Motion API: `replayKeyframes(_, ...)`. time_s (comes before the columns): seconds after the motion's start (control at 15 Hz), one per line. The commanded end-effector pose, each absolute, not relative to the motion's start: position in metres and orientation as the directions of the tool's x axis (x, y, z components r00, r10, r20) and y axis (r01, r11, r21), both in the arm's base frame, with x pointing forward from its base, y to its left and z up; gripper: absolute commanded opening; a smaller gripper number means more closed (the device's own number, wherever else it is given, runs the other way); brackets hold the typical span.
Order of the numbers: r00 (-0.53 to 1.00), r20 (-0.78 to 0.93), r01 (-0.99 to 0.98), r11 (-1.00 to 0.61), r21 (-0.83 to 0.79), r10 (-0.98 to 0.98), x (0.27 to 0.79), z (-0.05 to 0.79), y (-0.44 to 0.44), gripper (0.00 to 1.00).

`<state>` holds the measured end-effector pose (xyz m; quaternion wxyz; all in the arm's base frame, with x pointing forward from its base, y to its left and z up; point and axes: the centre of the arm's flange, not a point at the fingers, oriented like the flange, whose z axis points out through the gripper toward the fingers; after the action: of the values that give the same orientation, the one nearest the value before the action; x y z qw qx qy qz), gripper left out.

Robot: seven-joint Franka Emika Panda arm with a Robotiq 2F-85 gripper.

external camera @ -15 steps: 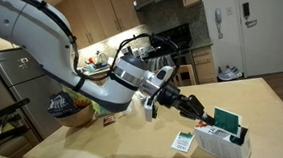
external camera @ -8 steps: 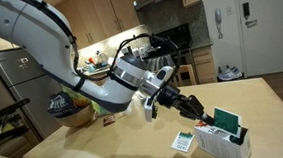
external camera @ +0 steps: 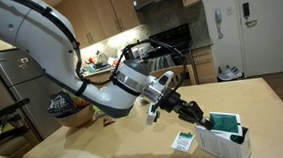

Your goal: Pick the object on the table and put it in the box

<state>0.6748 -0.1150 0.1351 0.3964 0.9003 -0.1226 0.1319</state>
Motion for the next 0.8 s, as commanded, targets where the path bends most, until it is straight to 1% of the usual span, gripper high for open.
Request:
replayKeyframes(0.0, 0.937, 0.337, -0.303, -0.696, 0.651, -0.092, 0.6707, 0.1270, -0.1186, 0.00)
replayKeyframes(0.6, 0.935, 0.339, -0.318, -0.681, 0.660, -0.109, 0.6743, 0.1278, -0.1168, 0.00)
replayKeyframes(0.73, 0.924, 0.369, -0.327, -0.705, 0.629, -0.099, 0.6666, 0.1273, -0.1228, 0.00)
